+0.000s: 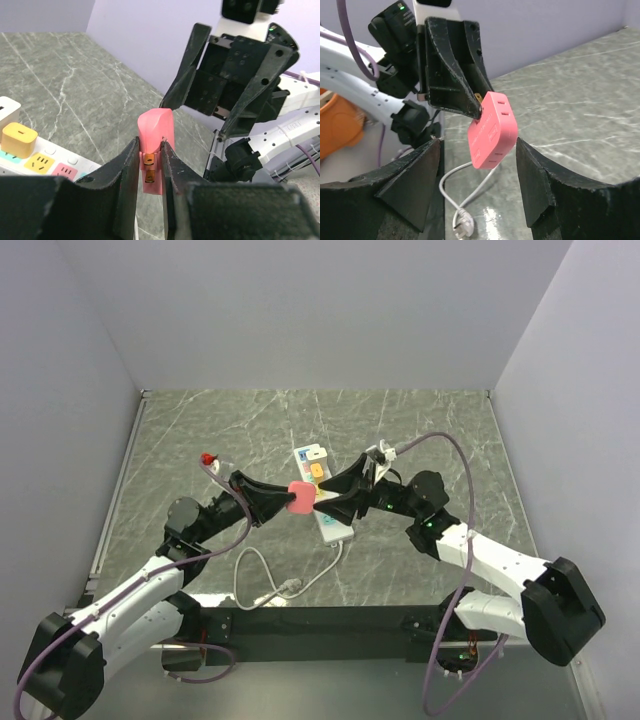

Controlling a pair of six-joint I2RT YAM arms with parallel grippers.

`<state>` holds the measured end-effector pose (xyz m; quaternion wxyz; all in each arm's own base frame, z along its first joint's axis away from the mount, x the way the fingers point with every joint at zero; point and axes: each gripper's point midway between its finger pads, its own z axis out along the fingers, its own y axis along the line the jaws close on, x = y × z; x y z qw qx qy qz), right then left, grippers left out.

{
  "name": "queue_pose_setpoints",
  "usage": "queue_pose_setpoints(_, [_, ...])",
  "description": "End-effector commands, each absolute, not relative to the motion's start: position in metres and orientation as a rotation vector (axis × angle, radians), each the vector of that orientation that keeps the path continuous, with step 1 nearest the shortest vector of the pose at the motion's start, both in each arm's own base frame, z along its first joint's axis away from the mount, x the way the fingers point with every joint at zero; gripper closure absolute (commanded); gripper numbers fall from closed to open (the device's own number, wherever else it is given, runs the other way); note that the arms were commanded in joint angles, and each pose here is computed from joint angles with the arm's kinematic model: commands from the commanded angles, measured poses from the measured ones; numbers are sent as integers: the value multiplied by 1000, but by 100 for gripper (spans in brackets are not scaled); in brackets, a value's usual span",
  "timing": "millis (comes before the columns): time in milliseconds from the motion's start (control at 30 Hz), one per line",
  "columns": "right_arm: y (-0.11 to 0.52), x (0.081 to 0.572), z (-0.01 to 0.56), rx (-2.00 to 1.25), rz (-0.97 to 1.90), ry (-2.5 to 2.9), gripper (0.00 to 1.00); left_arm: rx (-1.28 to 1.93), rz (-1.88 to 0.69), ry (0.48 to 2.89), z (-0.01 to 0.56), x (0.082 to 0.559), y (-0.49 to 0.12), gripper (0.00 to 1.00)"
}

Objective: Insert the plug

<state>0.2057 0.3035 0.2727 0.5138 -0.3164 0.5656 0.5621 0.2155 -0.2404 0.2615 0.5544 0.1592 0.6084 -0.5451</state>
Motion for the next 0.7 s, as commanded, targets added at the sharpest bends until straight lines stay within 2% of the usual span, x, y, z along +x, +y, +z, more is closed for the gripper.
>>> queue_pose_setpoints(0, [308, 198, 286, -805, 1421, 1288, 32, 431, -1312, 1313, 293, 208, -242, 80])
queue_pose_setpoints(300, [315, 198, 282, -836, 1462, 1279, 36, 453, -1345, 1284, 297, 204, -245, 80])
queue_pose_setpoints(667, [321, 181, 286, -896, 1545, 1209, 57, 494, -1399, 1250, 298, 197, -256, 80])
